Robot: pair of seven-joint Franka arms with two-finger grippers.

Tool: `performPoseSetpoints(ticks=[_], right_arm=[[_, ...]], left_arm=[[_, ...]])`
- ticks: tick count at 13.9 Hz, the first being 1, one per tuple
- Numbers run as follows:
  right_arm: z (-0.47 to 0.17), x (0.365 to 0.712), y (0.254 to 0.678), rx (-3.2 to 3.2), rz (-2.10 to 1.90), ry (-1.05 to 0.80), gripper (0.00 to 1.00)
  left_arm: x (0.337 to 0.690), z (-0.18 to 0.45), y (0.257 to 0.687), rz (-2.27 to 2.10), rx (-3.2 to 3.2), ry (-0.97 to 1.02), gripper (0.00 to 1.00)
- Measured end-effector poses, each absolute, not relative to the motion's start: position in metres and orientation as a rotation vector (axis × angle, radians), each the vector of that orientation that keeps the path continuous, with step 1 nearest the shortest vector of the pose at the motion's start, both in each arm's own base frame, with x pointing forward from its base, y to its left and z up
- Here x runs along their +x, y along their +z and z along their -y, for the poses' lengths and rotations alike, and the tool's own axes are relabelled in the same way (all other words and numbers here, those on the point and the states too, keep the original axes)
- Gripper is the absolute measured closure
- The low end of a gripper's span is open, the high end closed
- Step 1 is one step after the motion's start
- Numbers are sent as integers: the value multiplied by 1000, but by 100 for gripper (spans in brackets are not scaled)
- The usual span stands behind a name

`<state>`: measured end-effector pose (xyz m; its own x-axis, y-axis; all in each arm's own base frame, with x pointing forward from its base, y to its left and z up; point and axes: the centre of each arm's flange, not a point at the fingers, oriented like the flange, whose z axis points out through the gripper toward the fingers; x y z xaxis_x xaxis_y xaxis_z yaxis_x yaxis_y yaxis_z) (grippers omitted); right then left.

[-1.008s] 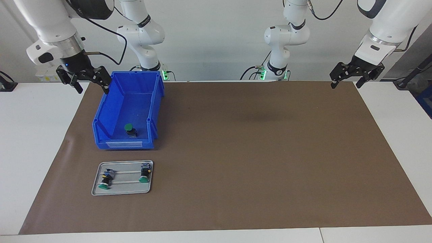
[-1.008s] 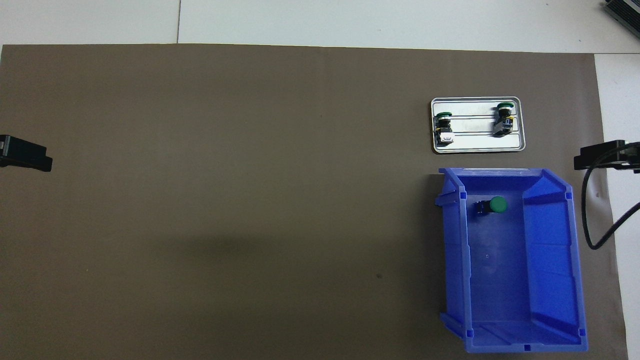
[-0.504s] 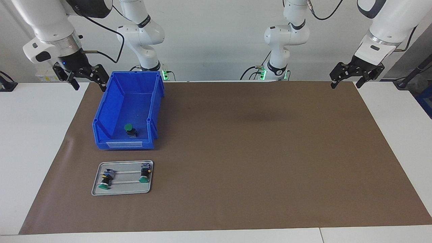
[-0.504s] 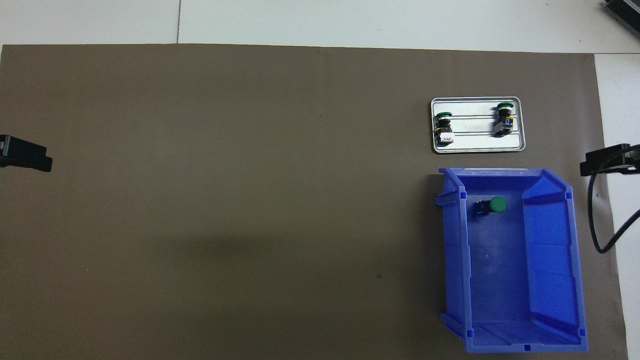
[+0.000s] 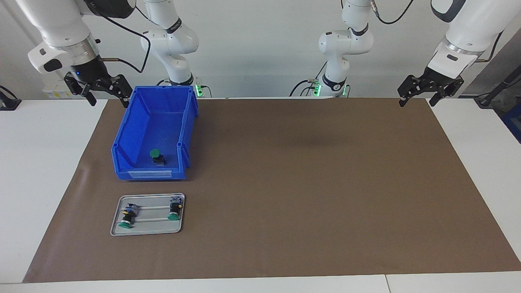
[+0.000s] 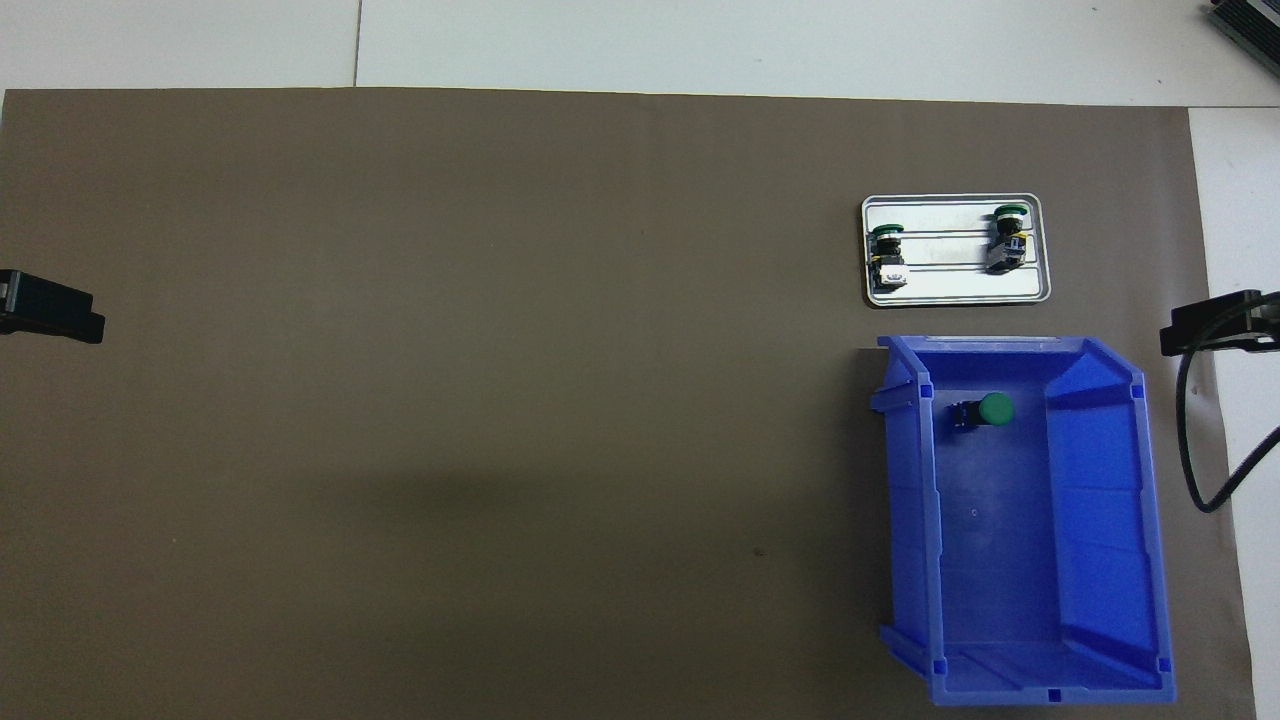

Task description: Place and press button with both arms

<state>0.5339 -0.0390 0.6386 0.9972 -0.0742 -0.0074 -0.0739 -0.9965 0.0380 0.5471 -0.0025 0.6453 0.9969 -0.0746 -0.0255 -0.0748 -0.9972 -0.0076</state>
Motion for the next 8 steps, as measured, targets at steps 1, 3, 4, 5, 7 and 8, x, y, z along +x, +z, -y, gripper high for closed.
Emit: performPoseSetpoints(ticks=[1,3,4,5,7,8], right_arm=[[39,534,638,3102,115,-16,0],[39,533,638,3102,109,-20,0],[39,533,638,3102,104,-27,0],[38,532,637,3103,98,-35,0],[38,532,637,3104,50,-44,0],[38,532,636,3105,25,-49,0]], left_arm=[[547,2,645,-117,-3131,40,0],[547,2,645,-117,-3131,40,0],[547,2,645,-117,-3131,40,0],[547,2,645,-117,-3131,40,0],[547,2,645,-117,-3131,40,0],[547,2,645,-117,-3131,40,0]])
